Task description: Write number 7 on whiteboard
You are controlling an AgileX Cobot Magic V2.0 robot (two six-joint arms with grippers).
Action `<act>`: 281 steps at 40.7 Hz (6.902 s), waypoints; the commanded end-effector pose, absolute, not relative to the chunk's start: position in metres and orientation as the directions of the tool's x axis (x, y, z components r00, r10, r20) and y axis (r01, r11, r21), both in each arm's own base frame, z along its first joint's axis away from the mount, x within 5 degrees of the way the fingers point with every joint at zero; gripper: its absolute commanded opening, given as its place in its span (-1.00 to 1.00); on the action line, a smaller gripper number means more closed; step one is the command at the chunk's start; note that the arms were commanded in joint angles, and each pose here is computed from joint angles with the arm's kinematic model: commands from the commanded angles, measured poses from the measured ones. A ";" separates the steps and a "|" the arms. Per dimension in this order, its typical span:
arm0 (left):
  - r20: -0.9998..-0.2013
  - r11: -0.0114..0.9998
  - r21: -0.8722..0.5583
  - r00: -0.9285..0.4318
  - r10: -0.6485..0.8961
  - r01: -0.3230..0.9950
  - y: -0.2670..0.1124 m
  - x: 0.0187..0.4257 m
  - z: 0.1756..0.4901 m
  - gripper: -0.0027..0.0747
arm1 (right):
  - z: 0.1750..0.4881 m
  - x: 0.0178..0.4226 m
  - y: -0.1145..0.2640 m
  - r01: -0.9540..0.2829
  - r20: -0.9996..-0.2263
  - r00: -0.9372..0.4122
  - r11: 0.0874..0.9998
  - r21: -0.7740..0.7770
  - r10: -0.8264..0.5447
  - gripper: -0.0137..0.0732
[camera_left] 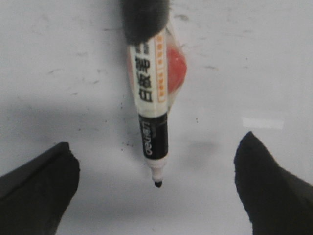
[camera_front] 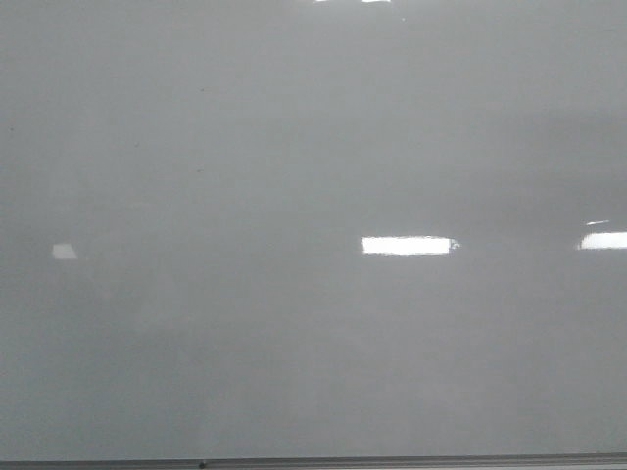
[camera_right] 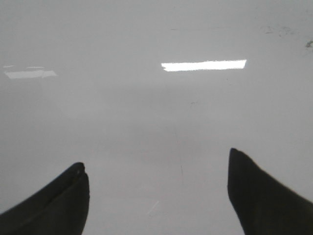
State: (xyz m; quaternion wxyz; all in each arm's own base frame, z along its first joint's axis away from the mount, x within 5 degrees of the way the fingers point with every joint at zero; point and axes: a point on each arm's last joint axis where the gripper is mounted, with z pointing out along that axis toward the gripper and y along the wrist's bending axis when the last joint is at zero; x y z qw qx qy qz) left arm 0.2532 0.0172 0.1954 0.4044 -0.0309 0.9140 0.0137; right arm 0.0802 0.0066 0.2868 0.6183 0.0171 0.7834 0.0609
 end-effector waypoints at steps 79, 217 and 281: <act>-0.593 0.251 0.417 0.053 0.803 0.874 -0.183 0.166 0.349 -0.98 | 0.338 0.114 0.072 -0.652 -0.830 -0.385 0.756 -0.066 -0.404 0.70; -0.879 0.379 0.242 0.037 0.475 0.893 -0.074 0.042 0.343 -0.98 | 0.337 0.327 0.132 -0.560 -0.783 -0.530 0.828 0.034 -0.326 -0.82; -0.808 0.337 0.234 -0.010 0.589 0.912 -0.140 0.081 0.321 0.31 | 0.382 0.145 0.236 -0.987 -0.748 -0.097 0.158 -0.010 -0.657 -0.82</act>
